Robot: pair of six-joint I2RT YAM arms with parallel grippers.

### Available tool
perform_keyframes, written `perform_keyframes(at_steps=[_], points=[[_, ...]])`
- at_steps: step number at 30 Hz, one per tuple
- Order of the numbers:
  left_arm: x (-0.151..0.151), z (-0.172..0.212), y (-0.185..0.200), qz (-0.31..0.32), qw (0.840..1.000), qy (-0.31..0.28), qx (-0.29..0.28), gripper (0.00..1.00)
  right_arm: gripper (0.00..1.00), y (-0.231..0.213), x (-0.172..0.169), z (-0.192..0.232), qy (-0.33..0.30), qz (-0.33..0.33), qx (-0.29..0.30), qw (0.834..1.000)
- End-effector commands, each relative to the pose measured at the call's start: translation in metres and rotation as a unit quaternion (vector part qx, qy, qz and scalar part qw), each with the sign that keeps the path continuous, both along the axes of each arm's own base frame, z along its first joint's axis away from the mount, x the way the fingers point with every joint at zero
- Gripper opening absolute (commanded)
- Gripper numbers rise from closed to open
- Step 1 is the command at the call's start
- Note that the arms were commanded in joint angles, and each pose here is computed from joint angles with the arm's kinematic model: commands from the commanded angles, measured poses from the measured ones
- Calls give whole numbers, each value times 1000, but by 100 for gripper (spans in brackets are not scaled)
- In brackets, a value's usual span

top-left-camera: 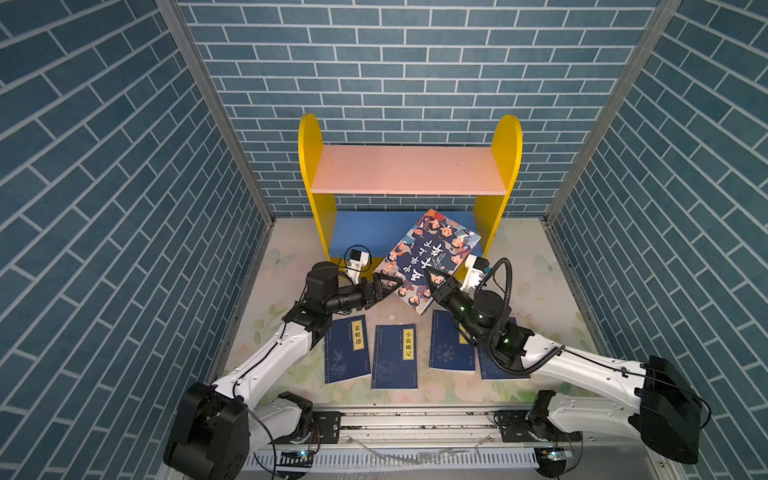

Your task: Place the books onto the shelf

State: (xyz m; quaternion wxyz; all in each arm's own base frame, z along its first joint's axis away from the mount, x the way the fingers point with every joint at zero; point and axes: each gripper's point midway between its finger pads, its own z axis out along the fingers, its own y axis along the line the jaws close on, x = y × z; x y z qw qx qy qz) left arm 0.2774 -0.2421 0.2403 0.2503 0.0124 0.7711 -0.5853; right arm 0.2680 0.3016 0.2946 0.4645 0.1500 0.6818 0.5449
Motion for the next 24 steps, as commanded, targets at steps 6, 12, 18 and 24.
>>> perform_keyframes(at_steps=[6,12,18,24], points=[[12,47,-13,-2,996,-70,-50,96,0,-13,-1,84,-69,-14,153,986],[14,59,-15,-3,995,-66,-70,86,0,-12,1,77,-58,-14,166,984],[20,67,-19,-4,995,-68,-78,82,0,-3,4,70,-49,-4,186,981],[23,64,-27,-7,995,-64,-79,77,0,0,5,65,-51,3,212,976]])
